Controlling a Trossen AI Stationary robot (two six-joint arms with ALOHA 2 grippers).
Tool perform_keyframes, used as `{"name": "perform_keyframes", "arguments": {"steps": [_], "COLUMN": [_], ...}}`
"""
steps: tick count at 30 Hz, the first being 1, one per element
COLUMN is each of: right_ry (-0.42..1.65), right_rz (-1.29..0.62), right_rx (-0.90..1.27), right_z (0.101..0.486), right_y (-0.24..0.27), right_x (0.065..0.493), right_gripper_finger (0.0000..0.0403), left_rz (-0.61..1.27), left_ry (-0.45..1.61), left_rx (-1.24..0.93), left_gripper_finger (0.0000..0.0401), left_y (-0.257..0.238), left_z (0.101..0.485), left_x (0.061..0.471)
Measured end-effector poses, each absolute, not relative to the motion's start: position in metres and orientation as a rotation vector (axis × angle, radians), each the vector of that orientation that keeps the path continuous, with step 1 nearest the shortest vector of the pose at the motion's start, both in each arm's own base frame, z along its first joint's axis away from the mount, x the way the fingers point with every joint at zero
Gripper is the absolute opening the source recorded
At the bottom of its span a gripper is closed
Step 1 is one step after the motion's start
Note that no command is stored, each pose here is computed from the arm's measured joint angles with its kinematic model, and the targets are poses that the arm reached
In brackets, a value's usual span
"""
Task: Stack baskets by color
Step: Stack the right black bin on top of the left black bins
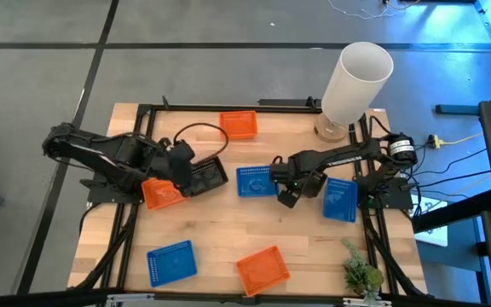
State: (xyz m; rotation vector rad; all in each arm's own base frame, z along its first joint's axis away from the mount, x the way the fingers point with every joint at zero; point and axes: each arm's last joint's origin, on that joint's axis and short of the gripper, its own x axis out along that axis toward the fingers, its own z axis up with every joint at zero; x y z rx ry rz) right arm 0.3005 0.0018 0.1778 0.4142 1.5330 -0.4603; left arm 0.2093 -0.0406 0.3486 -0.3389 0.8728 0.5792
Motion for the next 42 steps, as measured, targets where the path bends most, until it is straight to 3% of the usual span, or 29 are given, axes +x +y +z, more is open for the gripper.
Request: {"name": "perform_keyframes", "arguments": {"steps": [7, 16, 20, 25, 34, 42], "right_ry": [1.491, 1.123, 1.008, 0.974, 0.969, 0.962], "right_rz": [-0.398, -0.264, -0.228, -0.225, -0.237, -0.236], "right_rx": [0.204, 0.024, -0.005, 0.0, 0.007, 0.007], "right_z": [0.243, 0.313, 0.32, 0.322, 0.322, 0.322], "right_y": [0.0, -0.003, -0.005, -0.01, -0.015, -0.015], "right_x": [0.32, 0.355, 0.365, 0.368, 0.368, 0.369], "right_gripper_finger": [0.0002, 0.0001, 0.0, 0.0, 0.0, 0.0], "left_rz": [0.614, 0.584, 0.536, 0.628, 0.759, 0.696], "left_ry": [0.982, 1.045, 1.002, 0.918, 0.988, 1.01], "left_rx": [-0.395, -0.539, -0.548, -0.476, -0.343, -0.223], "left_gripper_finger": [0.0066, 0.0066, 0.0066, 0.0066, 0.0066, 0.0066], "left_y": [-0.045, -0.051, -0.052, -0.042, -0.012, 0.014], "left_z": [0.321, 0.262, 0.234, 0.213, 0.183, 0.168], "left_x": [0.217, 0.22, 0.224, 0.223, 0.223, 0.244]}}
